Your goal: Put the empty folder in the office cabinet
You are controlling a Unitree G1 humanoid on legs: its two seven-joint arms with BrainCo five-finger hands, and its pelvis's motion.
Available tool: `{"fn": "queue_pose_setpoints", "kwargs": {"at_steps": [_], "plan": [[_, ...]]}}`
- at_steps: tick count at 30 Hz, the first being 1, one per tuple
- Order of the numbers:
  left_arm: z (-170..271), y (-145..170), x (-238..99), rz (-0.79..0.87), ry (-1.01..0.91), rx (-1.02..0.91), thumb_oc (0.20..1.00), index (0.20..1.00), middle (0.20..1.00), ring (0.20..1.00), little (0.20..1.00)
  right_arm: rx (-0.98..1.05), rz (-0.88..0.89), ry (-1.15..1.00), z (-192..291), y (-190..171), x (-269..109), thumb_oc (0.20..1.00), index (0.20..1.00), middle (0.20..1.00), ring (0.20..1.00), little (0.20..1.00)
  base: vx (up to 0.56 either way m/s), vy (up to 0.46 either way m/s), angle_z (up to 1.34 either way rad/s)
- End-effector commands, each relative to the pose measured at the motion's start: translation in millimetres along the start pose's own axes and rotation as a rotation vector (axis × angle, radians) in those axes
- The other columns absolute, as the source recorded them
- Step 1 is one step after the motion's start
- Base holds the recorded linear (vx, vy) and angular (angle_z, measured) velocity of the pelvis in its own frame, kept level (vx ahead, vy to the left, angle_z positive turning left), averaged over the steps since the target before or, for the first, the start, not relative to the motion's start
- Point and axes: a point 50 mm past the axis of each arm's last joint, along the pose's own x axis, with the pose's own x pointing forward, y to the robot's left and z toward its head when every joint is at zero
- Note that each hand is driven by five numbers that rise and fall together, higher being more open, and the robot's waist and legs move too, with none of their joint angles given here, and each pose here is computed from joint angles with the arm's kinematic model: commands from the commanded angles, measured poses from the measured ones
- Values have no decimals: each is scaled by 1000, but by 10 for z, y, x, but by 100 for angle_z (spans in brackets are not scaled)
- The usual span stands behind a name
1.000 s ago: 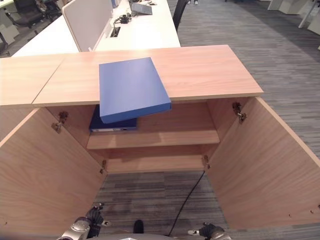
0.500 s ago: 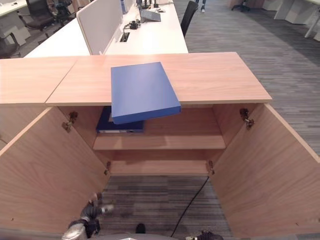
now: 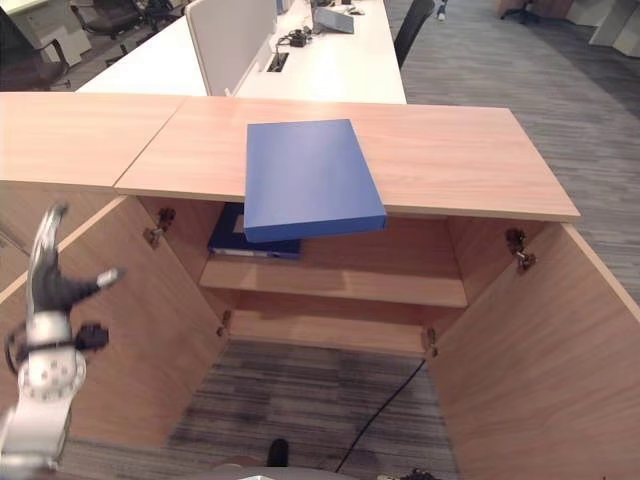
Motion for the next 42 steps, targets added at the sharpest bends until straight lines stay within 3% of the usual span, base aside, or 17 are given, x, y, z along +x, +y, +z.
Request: {"fn": "queue_pose_setpoints", "kwargs": {"at_steps": [1,6,12,13,19,29,42], "plan": [[364,-81,95,-67,-234,-34,1000,1000,1000,1000,1000,-30,58,-34,135,171,-5,1000,1000,1000,1000,1000,45,32,-10],[933,-340,286,-195,-553,-45,1000,1000,1000,1000,1000,-87,94,-76,219,252,-14,1000,1000,1000,1000,1000,27,11,-17],[1127,-690,442,-340,-671,8,1000,1000,1000,1000,1000,-104,73,-42,155,181,-5,1000,1000,1000,1000,1000,28,10,-3],[1094,-796,474,-373,-680,85,1000,1000,1000,1000,1000,-101,58,-28,123,123,-1,1000,1000,1000,1000,1000,36,14,-2],[699,-1071,600,-410,-555,388,1000,1000,1000,1000,1000,-124,44,-38,86,69,-1,1000,1000,1000,1000,1000,19,-3,-9],[323,-1252,613,-437,-299,393,1000,1000,1000,1000,1000,-167,84,-84,140,216,-18,1000,1000,1000,1000,1000,14,-13,-8],[119,-1417,503,-500,-121,308,1000,1000,1000,1000,1000,-169,94,-155,350,267,-37,1000,1000,1000,1000,1000,2,-5,-1]]}}
